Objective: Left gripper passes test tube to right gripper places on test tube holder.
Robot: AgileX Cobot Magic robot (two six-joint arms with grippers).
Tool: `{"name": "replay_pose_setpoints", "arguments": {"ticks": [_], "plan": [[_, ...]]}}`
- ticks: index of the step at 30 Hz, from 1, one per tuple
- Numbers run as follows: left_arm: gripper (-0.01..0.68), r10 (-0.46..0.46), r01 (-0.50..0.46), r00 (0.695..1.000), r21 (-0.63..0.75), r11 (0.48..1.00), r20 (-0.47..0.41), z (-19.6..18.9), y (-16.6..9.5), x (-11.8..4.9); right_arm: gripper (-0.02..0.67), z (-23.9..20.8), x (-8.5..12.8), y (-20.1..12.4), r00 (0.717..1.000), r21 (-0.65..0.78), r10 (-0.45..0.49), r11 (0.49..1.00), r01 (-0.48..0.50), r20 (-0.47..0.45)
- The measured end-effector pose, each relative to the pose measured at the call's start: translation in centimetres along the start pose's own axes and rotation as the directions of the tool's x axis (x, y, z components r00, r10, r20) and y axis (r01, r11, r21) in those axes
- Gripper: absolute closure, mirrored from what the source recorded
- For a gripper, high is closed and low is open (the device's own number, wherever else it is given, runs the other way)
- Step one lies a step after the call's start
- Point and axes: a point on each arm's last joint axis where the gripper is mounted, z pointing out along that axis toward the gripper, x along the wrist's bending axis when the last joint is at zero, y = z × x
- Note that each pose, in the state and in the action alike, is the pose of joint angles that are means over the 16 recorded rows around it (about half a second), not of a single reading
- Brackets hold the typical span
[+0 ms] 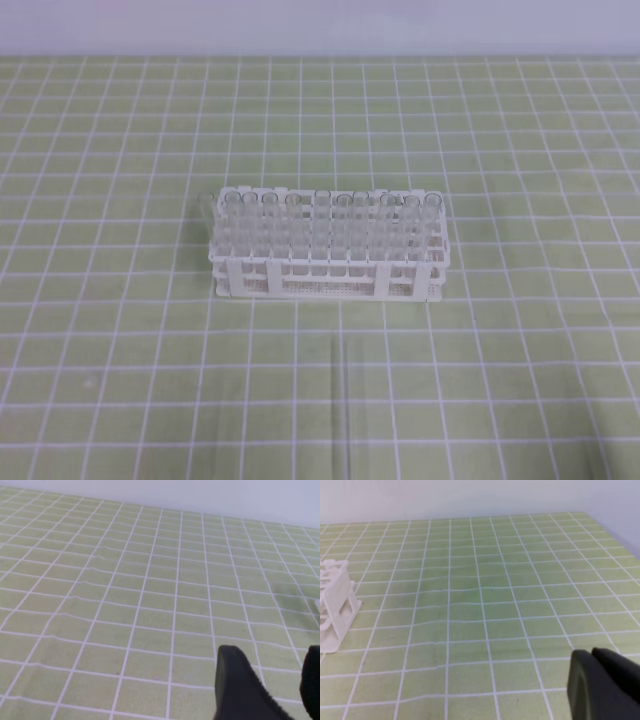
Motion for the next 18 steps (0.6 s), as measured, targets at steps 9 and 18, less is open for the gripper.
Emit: {"name": "replay_pose_setpoints", "arguments": {"ticks": [9,18], "plan": [[0.416,-0.015,0.015,1.000,-0.003,1.000,0.001,0.00,0.02,-0.01,0.666,0.00,0.00,0.00,1.000,0.000,0.000,1.000,0.000,0.000],[0.416,-0.027,0.027,1.000,-0.006,1.000,0.002,0.00,0.06,-0.01,0.666,0.00,0.00,0.00,1.000,0.000,0.000,1.000,0.000,0.000]]}}
